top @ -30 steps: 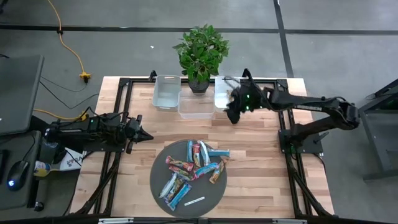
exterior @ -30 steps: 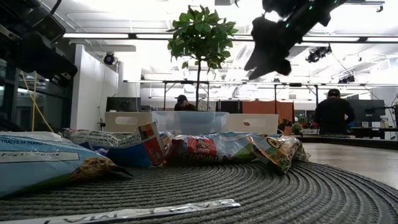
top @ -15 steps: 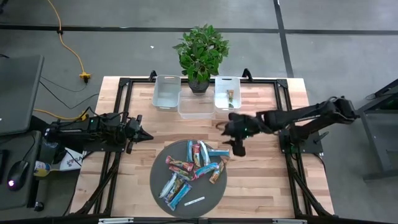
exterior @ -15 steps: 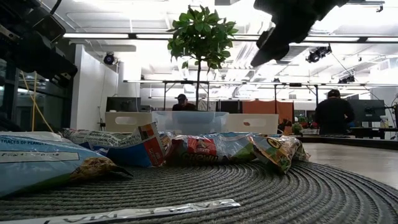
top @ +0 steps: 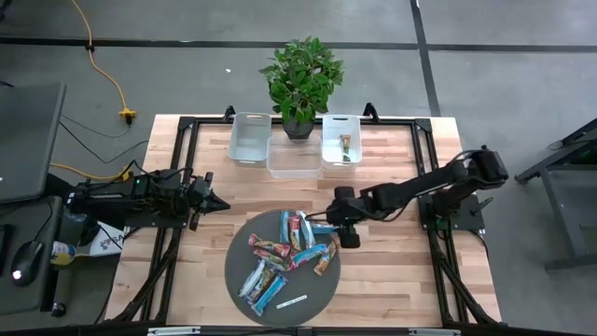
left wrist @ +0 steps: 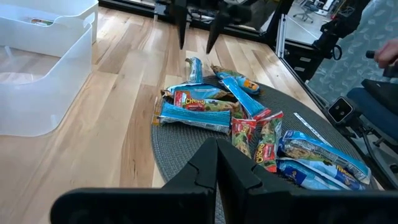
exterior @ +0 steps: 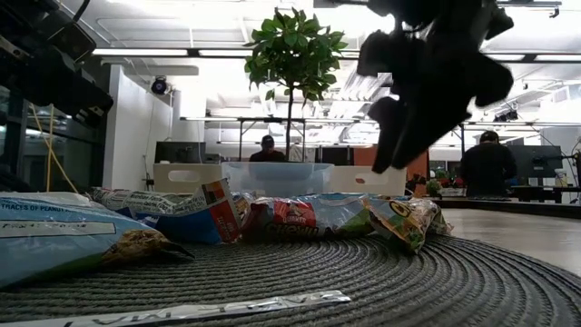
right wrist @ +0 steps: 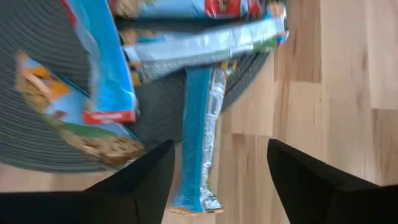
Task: Pick and place Granola Bars by type
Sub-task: Put the yellow granola bar into the white bin
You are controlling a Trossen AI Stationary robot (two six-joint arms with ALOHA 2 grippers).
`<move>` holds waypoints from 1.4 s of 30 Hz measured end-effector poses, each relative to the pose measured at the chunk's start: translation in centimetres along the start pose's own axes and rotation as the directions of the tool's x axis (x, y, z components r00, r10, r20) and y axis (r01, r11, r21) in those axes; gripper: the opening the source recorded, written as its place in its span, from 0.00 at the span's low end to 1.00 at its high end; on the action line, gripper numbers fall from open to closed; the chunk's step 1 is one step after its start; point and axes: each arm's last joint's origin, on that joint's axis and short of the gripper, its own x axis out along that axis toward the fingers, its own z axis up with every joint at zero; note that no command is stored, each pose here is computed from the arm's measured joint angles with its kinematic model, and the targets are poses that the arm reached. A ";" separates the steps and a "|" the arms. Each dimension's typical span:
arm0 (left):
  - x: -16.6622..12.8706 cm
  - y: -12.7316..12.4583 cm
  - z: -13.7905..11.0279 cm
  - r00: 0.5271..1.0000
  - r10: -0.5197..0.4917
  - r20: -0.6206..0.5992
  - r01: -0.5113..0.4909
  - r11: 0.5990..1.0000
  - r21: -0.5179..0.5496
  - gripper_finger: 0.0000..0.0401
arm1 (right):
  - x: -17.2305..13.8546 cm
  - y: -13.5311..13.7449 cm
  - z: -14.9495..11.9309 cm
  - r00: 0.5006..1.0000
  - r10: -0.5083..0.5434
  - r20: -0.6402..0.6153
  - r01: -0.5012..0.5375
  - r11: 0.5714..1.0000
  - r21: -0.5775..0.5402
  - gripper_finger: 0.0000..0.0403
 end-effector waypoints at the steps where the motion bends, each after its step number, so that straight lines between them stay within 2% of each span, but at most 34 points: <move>1: 0.0 0.0 0.0 1.000 0.000 0.000 0.000 1.000 0.000 0.00 | 0.4 0.0 -0.1 1.000 -0.003 -0.008 0.003 1.000 -0.003 0.60; 13: 0.0 0.0 0.0 1.000 -0.002 0.000 0.002 1.000 0.000 0.00 | 2.8 0.4 0.1 0.999 0.034 0.008 -0.034 0.999 0.001 0.60; 19: 0.0 0.0 0.0 1.000 -0.004 -0.001 0.004 1.000 0.000 0.00 | 3.7 1.0 -0.4 0.999 0.043 -0.024 -0.043 0.999 -0.010 0.60; 26: 0.0 0.0 0.0 1.000 -0.004 -0.001 0.004 1.000 0.000 0.00 | 4.9 0.9 -0.9 0.998 -0.008 -0.062 0.010 1.000 0.026 0.60; 34: 0.0 0.0 0.0 1.000 -0.003 0.000 0.003 1.000 0.000 0.00 | 5.4 0.9 -1.0 0.997 -0.016 -0.072 0.022 0.996 0.086 0.60; 42: 0.0 0.0 0.0 1.000 -0.003 0.000 0.003 1.000 0.000 0.00 | 5.3 0.8 -1.3 0.995 -0.025 -0.101 0.034 0.996 0.085 0.51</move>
